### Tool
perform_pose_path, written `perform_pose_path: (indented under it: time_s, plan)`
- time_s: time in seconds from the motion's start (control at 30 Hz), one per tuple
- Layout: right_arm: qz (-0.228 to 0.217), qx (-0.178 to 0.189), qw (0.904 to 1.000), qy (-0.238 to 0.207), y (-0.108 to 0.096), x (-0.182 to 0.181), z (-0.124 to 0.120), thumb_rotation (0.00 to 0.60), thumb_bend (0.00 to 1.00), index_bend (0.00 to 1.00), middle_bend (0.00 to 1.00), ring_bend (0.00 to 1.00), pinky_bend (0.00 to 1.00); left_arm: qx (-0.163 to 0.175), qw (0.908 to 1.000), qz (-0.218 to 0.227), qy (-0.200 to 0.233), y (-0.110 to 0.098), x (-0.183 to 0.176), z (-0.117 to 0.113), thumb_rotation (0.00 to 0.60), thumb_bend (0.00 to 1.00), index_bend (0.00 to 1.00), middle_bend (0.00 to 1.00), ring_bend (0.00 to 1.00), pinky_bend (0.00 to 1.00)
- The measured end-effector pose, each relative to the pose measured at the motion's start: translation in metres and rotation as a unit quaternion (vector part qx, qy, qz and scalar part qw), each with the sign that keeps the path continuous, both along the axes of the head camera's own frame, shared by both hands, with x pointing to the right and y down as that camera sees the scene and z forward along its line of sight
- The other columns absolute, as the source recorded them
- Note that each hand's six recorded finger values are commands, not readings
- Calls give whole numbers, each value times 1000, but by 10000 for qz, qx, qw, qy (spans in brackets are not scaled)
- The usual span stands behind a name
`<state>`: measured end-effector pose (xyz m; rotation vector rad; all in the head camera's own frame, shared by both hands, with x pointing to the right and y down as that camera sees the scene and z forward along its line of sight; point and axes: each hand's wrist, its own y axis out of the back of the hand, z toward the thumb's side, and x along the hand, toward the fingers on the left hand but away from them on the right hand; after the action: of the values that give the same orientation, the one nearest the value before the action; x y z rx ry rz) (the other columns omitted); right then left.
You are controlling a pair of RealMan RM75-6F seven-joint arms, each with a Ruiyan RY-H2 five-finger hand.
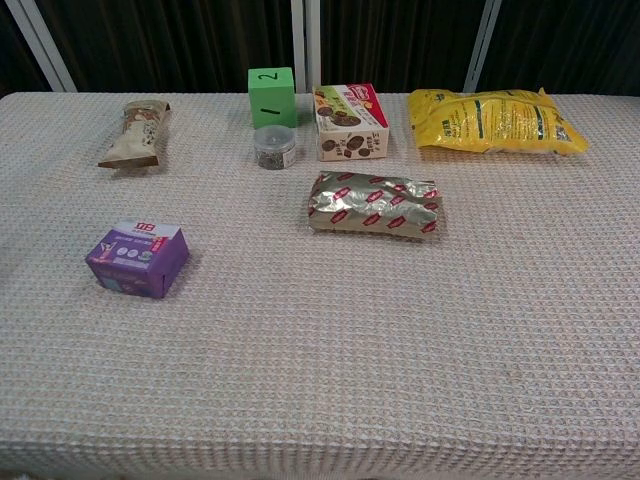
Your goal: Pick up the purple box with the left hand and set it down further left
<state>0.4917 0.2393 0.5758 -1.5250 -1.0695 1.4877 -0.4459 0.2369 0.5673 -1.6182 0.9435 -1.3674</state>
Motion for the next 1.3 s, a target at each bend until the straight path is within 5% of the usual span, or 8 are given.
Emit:
perform_pose_path:
  time_s: [0.4,0.8,1.3]
  plan:
    - [-3,45,10000,-10,-1,1,-3,600,277,0,0,0,0,-6,10000,36,23,-1,3,0,497,174,29,54,42,163]
    - [-85,56,9999,23,-6,-4,-4,600,278,0,0,0,0,-214,9973,681,158,-23,40,13,494,174,29,54,42,163]
    - [-25,125,9998,167,-6,5,-15,600,278,0,0,0,0,-1269,9731,1616,1045,-54,134,93,513,174,26,59,42,163]
